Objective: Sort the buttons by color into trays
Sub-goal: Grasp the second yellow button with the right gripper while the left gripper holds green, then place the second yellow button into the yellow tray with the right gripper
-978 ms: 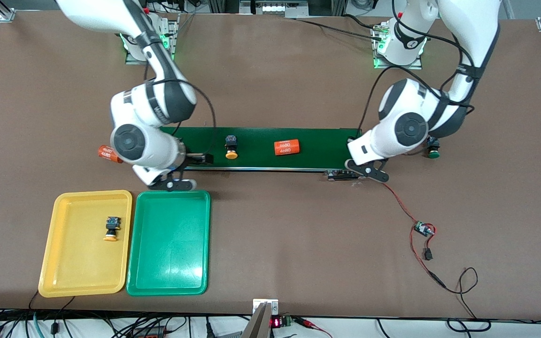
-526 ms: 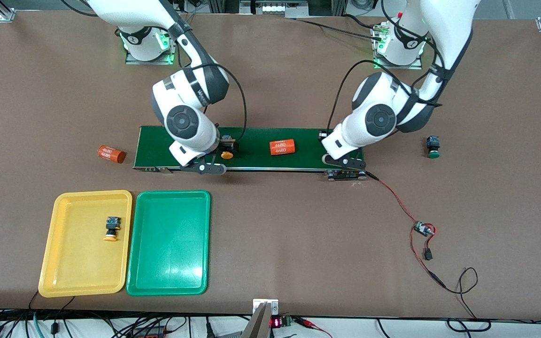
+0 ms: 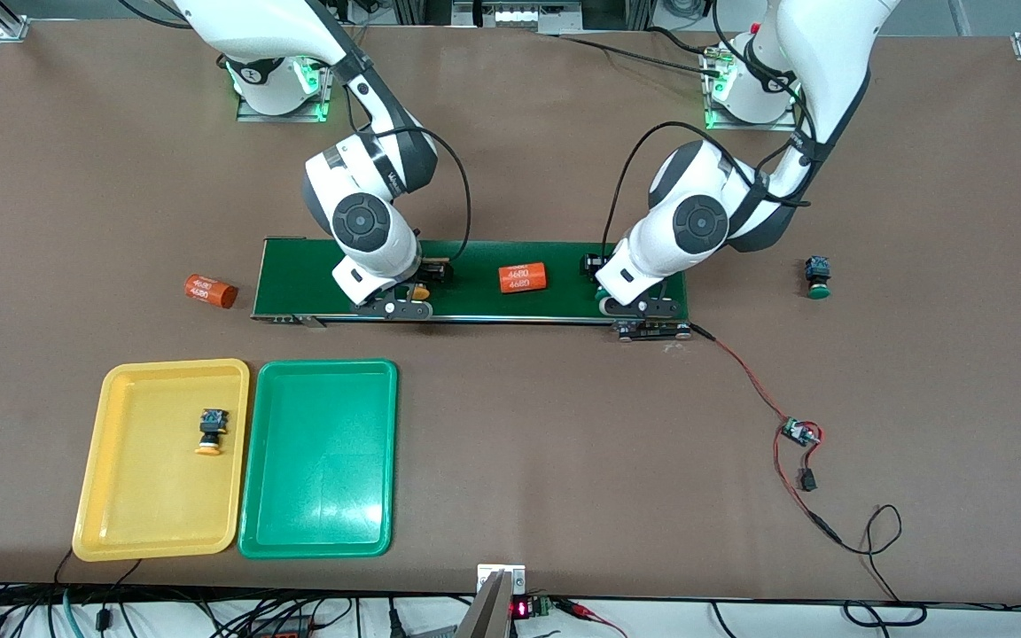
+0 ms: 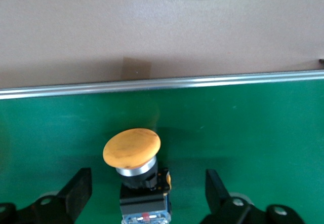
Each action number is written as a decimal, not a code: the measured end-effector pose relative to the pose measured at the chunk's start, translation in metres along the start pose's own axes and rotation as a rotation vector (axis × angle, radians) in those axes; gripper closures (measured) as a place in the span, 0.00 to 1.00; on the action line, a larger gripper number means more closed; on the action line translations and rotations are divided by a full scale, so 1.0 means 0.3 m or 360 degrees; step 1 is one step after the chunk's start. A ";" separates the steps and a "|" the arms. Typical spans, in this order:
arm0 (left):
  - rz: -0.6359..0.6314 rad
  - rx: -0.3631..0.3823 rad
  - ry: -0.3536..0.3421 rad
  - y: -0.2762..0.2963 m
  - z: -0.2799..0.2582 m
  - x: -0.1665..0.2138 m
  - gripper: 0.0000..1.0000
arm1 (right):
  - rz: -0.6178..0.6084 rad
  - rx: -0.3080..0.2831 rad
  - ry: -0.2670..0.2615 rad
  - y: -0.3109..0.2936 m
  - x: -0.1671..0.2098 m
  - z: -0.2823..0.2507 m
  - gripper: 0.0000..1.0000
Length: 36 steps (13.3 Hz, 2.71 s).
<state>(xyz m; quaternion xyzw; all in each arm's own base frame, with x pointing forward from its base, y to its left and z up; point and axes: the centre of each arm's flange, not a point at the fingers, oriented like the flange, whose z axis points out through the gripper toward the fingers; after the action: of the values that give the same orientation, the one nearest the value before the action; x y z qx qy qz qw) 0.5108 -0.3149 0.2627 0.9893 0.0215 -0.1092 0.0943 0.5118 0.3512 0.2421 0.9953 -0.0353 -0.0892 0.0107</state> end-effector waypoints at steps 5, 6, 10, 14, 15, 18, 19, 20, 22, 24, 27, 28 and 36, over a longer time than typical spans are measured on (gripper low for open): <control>-0.0164 0.0095 -0.0020 -0.187 -0.263 0.032 0.00 | 0.0018 -0.0001 0.0001 0.010 -0.009 -0.002 0.51; -0.0238 0.0125 -0.0047 -0.274 -0.306 0.052 0.00 | 0.0030 0.0003 0.0006 0.012 -0.007 -0.011 0.60; -0.0195 0.0402 -0.0129 -0.612 -0.340 0.115 0.00 | 0.0131 0.0056 0.0089 0.108 0.081 -0.090 0.60; -0.0005 0.0437 -0.0392 -0.917 -0.221 0.113 0.00 | 0.0166 0.0051 0.0246 0.517 0.362 -0.226 0.60; 0.0010 0.0427 -0.0453 -0.982 -0.176 0.105 0.00 | 0.0146 0.0033 0.0270 0.613 0.411 -0.242 0.60; 0.0049 0.0400 -0.0485 -1.134 -0.086 0.084 0.00 | 0.0030 -0.0041 0.0272 0.823 0.492 -0.219 0.60; 0.0079 0.0391 -0.0436 -1.189 -0.052 0.074 0.00 | -0.0013 -0.0063 0.0262 0.882 0.508 -0.203 0.60; 0.0101 0.0387 -0.0374 -1.240 -0.015 0.058 0.00 | -0.0054 -0.0081 0.0255 0.940 0.521 -0.194 0.60; 0.0118 0.0388 -0.0267 -1.297 0.057 0.019 0.00 | -0.0136 -0.0101 0.0260 1.035 0.547 -0.199 0.60; 0.0130 0.0388 -0.0232 -1.307 0.107 -0.015 0.04 | -0.0233 -0.0119 0.0273 1.134 0.587 -0.206 0.60; 0.0189 0.0382 -0.0243 -1.314 0.120 -0.028 0.22 | -0.0367 -0.0160 0.0308 1.274 0.647 -0.160 0.60; 0.0197 0.0381 -0.0243 -1.318 0.118 -0.028 0.33 | -0.0393 -0.0177 0.0335 1.311 0.666 -0.135 0.60; 0.0271 0.0323 -0.0444 -1.109 -0.212 0.092 0.59 | -0.0551 -0.0159 0.0427 1.394 0.766 0.057 0.60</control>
<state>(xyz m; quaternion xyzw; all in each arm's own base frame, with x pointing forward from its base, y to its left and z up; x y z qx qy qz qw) 0.5303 0.0244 0.2570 0.9672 -0.0868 -0.2386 0.0049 0.7057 -0.0829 0.1961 0.9877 0.1423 0.0418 0.0490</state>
